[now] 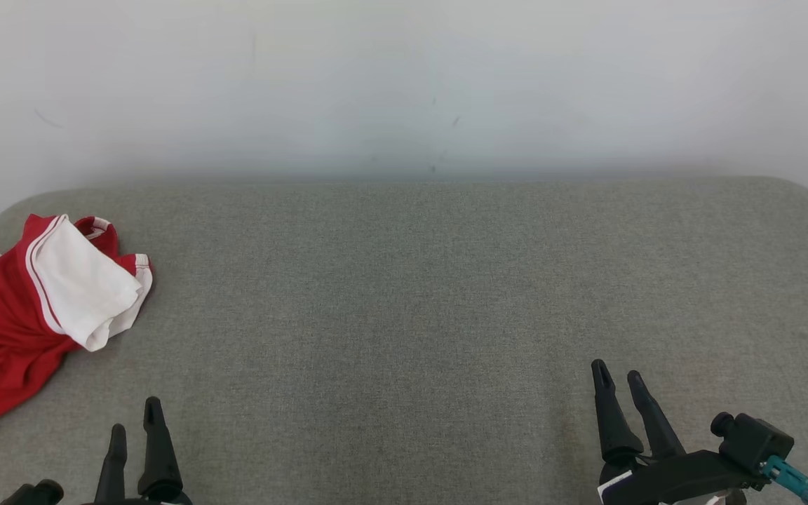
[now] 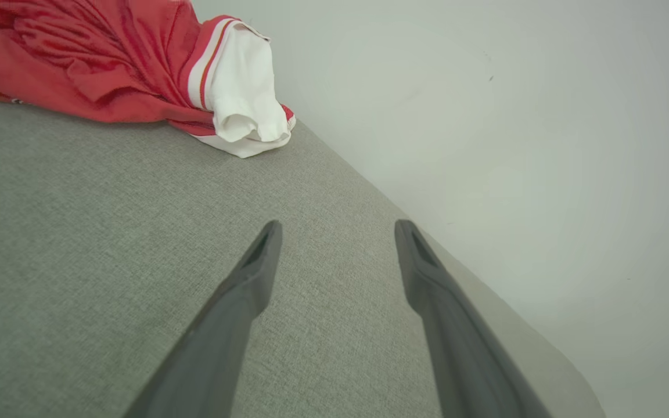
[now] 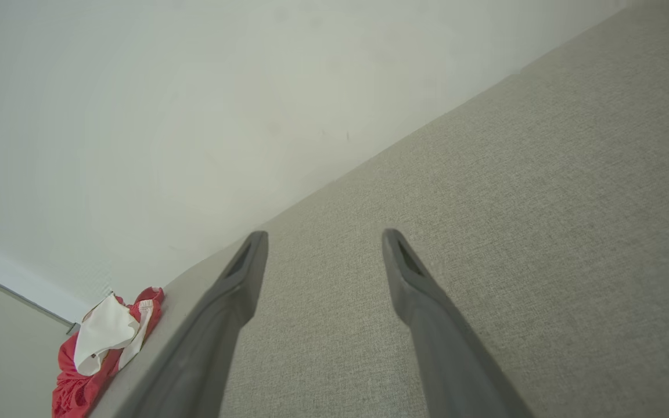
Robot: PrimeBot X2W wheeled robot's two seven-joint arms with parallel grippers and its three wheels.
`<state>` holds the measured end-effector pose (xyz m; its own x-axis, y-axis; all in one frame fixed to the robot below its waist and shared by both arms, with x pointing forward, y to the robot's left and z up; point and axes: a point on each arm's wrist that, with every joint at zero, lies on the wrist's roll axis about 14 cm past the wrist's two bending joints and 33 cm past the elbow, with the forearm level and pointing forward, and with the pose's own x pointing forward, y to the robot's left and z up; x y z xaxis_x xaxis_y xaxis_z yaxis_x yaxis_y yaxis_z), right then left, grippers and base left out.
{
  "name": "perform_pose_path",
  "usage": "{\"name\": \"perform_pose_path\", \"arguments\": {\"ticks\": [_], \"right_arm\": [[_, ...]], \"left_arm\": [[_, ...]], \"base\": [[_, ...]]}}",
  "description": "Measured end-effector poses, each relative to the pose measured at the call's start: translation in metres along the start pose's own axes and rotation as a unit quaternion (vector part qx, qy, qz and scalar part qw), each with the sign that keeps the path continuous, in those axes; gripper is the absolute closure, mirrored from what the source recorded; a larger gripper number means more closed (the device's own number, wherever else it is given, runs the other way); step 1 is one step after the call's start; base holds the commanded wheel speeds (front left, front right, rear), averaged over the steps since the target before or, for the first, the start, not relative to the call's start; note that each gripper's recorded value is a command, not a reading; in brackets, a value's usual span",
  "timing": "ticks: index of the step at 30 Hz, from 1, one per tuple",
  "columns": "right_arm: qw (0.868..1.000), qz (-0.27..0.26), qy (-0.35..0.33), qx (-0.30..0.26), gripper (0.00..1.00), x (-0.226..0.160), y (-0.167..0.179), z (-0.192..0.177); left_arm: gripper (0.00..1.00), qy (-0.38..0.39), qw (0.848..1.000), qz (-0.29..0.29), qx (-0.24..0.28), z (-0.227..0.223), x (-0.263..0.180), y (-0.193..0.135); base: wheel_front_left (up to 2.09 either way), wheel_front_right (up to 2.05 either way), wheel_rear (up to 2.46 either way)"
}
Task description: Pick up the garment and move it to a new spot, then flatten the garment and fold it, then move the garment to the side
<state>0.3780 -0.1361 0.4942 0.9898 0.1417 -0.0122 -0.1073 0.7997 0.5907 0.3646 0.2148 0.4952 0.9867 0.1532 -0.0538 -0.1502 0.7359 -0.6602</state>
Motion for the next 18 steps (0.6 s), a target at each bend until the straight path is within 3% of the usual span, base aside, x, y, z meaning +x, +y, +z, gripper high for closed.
{"name": "perform_pose_path", "arguments": {"ticks": [8,18], "right_arm": [[0.998,0.011,-0.001,-0.056,0.0,-0.0016,0.0043,-0.0011],[0.993,0.022,0.0,-0.118,0.0,-0.0037,0.0079,-0.004]], "left_arm": [[0.0,-0.008,0.997,0.001,0.077,0.0006,-0.0046,0.0002],[0.0,-0.028,0.991,-0.002,0.129,0.0075,-0.006,-0.0031]], "base": [[0.0,0.0,0.0],[0.0,0.0,0.0]]}}
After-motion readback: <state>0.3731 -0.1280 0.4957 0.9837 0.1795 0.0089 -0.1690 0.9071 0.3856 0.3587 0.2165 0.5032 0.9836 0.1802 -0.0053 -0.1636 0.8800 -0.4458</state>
